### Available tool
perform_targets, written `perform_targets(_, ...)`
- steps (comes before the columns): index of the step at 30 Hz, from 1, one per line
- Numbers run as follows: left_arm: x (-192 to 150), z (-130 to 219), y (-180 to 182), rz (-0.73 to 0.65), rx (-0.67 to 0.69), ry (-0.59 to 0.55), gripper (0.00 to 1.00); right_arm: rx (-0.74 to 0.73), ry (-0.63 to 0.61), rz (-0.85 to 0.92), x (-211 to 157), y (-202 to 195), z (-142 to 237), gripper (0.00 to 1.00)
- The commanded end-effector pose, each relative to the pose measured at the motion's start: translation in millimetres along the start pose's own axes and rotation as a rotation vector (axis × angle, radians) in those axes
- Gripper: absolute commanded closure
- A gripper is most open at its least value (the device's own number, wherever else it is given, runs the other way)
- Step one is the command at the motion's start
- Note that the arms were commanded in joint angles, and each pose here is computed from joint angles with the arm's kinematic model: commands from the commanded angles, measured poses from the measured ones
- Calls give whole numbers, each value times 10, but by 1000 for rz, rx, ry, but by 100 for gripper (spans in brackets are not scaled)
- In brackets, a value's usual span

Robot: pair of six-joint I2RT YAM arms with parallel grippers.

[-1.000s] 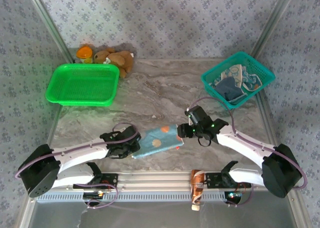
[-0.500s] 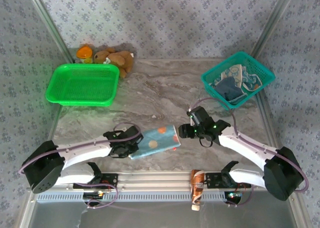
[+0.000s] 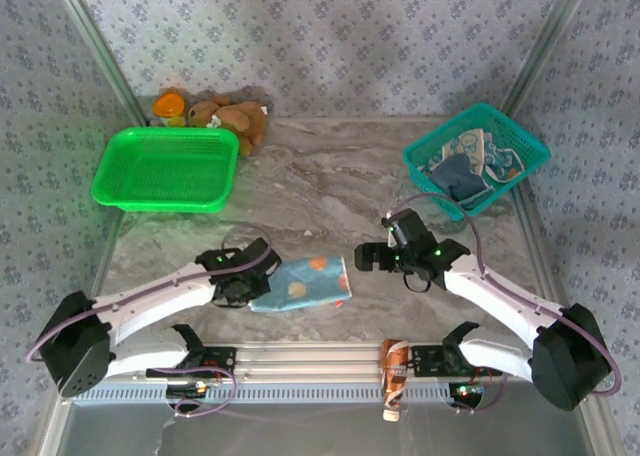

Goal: Fold and stack the towels

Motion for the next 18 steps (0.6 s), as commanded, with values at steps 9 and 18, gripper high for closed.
perform_targets(9,602,962,-42,-226,64,-74,100,10,-64,0,291,72,186,0)
perform_targets(18,1064,1538,-255,-346,51,-122,100,-1,-75,0,411,88,253,0)
Point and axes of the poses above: each hand's point on the last joint's axis, 136 mm out from that joint toward the fingers, its own z axis back along the fingers, its own y axis along the line the jaws close on, x = y × z, the point moved 8 cm from there along z, back along the fingers, and after that the axes turned 5 degrees about z, right-handed, at the moved point
